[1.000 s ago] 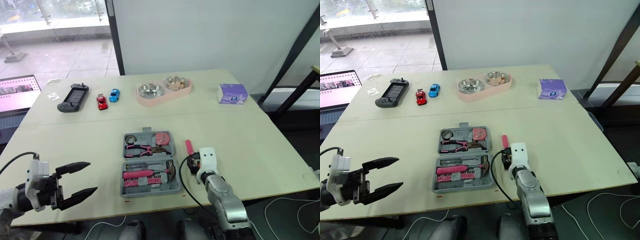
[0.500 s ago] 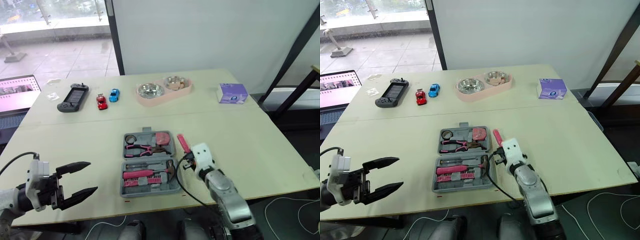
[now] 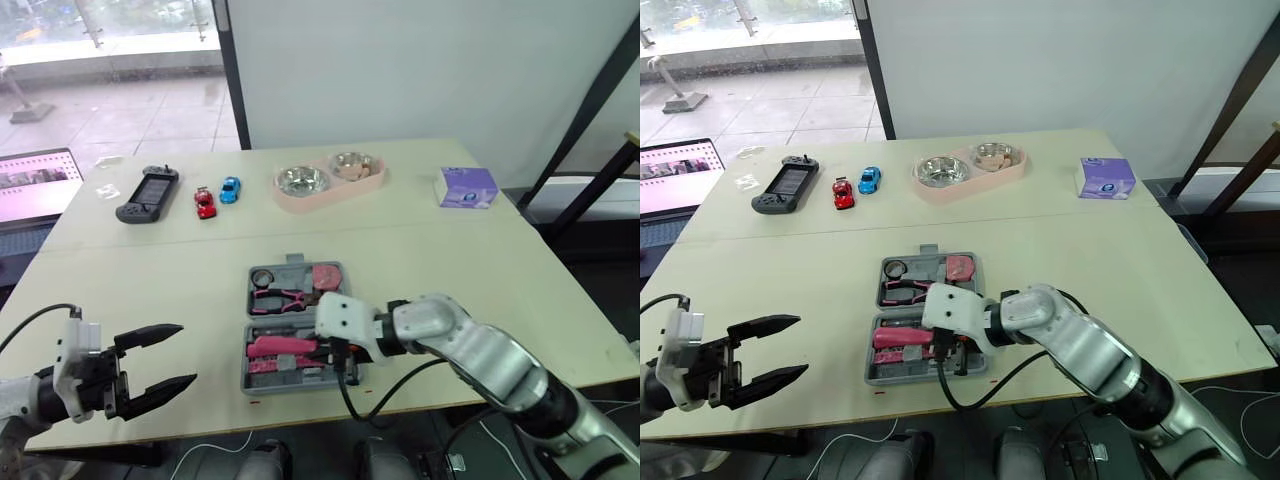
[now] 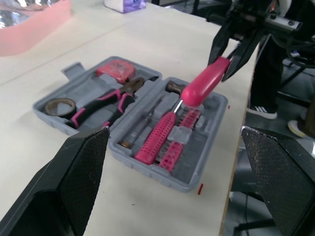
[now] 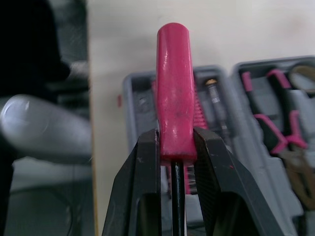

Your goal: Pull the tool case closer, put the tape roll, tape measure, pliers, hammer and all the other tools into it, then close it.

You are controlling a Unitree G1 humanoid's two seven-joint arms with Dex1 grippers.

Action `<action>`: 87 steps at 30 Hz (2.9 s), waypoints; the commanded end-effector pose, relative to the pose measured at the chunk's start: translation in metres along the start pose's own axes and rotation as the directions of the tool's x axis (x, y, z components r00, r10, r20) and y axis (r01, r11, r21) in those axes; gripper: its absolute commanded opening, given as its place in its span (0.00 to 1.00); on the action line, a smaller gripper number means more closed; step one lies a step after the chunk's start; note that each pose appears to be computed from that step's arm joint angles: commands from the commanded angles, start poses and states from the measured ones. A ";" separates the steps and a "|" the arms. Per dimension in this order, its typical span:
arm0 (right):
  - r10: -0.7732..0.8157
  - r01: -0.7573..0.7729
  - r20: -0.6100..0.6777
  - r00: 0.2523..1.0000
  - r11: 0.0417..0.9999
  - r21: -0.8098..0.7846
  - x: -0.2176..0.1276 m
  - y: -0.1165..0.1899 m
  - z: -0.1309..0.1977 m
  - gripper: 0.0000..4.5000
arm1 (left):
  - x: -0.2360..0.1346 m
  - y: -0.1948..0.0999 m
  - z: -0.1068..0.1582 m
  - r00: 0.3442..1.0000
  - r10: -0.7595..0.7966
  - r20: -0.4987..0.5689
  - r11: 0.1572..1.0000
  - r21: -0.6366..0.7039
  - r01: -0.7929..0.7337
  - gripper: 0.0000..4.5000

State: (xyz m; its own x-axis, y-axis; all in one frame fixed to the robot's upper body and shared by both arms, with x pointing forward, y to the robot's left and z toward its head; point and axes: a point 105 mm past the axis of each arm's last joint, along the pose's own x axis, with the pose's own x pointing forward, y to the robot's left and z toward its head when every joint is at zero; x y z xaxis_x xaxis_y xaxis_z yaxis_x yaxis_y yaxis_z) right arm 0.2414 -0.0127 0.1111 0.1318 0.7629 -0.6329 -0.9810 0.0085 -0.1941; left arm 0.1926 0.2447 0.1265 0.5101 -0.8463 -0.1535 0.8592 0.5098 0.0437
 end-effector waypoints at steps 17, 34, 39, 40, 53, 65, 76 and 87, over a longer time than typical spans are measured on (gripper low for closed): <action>0.051 -0.055 -0.183 0.982 0.998 -0.022 0.042 0.005 0.000 0.09 | -0.010 -0.020 0.002 0.999 -0.033 -0.043 0.999 -0.007 0.033 1.00; 0.052 -0.058 -0.214 0.975 0.998 -0.022 0.055 0.004 -0.001 0.09 | -0.010 -0.023 0.000 0.999 -0.004 -0.034 1.000 -0.015 0.003 1.00; 0.050 -0.055 -0.212 0.976 0.998 -0.019 0.059 0.003 0.001 0.09 | -0.010 -0.024 0.000 0.999 0.000 -0.034 1.000 -0.016 -0.001 1.00; 0.049 -0.054 -0.211 0.976 0.998 -0.018 0.059 0.003 0.001 0.09 | -0.010 -0.024 0.000 0.999 0.002 -0.034 1.000 -0.016 -0.002 1.00; 0.043 -0.048 -0.205 0.978 0.999 -0.021 0.061 0.002 0.000 0.09 | -0.012 -0.024 -0.001 0.999 0.014 -0.036 1.000 -0.020 -0.015 1.00; 0.015 -0.015 -0.084 0.996 1.000 -0.004 0.046 -0.005 0.016 0.47 | -0.011 -0.024 -0.003 0.999 0.012 -0.034 1.000 -0.026 -0.013 1.00; -0.019 0.002 0.155 0.988 0.994 0.108 0.045 0.006 -0.006 0.02 | -0.012 -0.022 -0.002 0.999 0.012 -0.038 0.999 -0.029 -0.013 1.00; -0.018 0.005 0.088 0.996 0.990 0.142 0.055 0.011 -0.034 0.02 | -0.012 -0.022 -0.002 0.999 0.014 -0.040 1.000 -0.026 -0.015 1.00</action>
State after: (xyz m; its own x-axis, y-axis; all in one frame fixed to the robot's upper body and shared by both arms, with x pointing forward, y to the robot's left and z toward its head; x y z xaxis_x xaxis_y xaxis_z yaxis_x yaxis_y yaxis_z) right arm 0.2445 0.0063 0.0471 0.1393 0.8126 -0.5660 -0.9902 0.1195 -0.0722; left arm 0.1674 0.2415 0.1176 0.5112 -0.8360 -0.1996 0.8520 0.5234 -0.0101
